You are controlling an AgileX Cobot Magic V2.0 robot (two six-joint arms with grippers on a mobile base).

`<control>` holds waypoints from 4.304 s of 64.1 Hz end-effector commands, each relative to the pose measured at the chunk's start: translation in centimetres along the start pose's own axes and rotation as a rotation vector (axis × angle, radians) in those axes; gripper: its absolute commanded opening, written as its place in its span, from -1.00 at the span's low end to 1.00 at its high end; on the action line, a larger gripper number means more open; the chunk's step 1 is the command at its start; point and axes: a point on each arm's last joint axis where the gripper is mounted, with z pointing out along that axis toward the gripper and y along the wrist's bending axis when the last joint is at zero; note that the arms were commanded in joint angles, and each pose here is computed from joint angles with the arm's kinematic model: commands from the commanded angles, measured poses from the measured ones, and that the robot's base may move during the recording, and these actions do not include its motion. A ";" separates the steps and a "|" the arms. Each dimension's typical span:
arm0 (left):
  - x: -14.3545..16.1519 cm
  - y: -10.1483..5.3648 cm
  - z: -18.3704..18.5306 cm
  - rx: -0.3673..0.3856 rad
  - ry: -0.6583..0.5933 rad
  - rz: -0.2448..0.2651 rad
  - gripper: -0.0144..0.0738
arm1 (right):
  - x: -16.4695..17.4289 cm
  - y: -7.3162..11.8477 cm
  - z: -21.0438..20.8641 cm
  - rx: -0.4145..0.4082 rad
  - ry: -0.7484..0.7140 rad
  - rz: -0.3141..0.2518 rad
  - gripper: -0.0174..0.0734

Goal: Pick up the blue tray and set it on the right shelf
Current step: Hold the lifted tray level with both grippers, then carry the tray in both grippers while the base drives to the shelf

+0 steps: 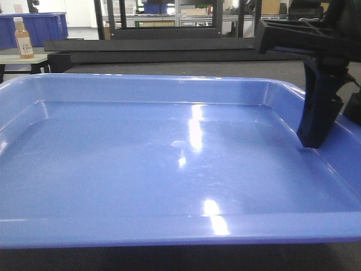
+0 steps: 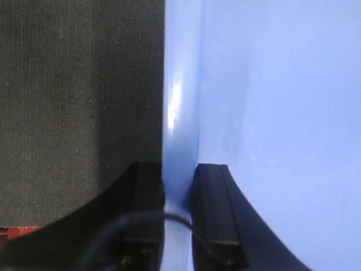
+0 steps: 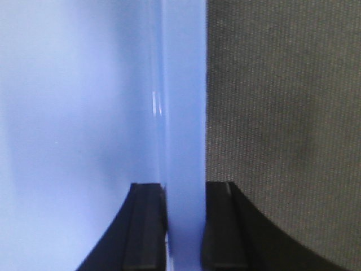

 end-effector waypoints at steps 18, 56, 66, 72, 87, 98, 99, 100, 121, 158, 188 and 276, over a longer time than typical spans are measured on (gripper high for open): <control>-0.3 -1.0 -1.3 0.082 -0.043 -0.015 -0.69 | -0.7 0.6 -1.6 -0.075 -0.084 0.011 -0.25; -0.4 -1.0 -1.1 0.078 -0.036 -0.016 -0.70 | -0.7 0.6 -1.6 -0.076 -0.085 0.011 -0.25; -0.4 -1.0 -1.0 0.075 -0.031 -0.017 -0.70 | -0.7 0.6 -1.6 -0.076 -0.084 0.011 -0.25; -0.4 -1.0 -0.9 0.073 -0.029 -0.017 -0.70 | -0.7 0.6 -1.6 -0.076 -0.084 0.011 -0.25; -0.3 -1.3 -0.9 0.099 -0.017 -0.033 -0.70 | -0.6 0.6 -1.6 -0.074 -0.081 0.011 -0.25; -0.3 -1.5 -0.9 0.123 -0.005 -0.047 -0.70 | -0.6 0.6 -1.6 -0.073 -0.081 0.011 -0.25; -0.2 -1.5 -0.9 0.126 -0.004 -0.049 -0.70 | -0.6 0.6 -1.6 -0.073 -0.081 0.011 -0.25; -0.2 -1.5 -0.9 0.128 -0.003 -0.050 -0.70 | -0.6 0.6 -1.6 -0.073 -0.081 0.011 -0.25; -0.2 -1.6 -1.0 0.139 0.002 -0.057 -0.70 | -0.6 0.5 -1.6 -0.070 -0.077 0.011 -0.25; -0.2 -1.6 -1.0 0.139 0.002 -0.057 -0.70 | -0.6 0.5 -1.6 -0.069 -0.075 0.011 -0.25; -0.2 -1.6 -1.0 0.139 0.002 -0.057 -0.70 | -0.6 0.5 -1.6 -0.068 -0.074 0.011 -0.25; -0.2 -1.6 -1.0 0.139 0.002 -0.057 -0.70 | -0.6 0.5 -1.6 -0.068 -0.074 0.011 -0.25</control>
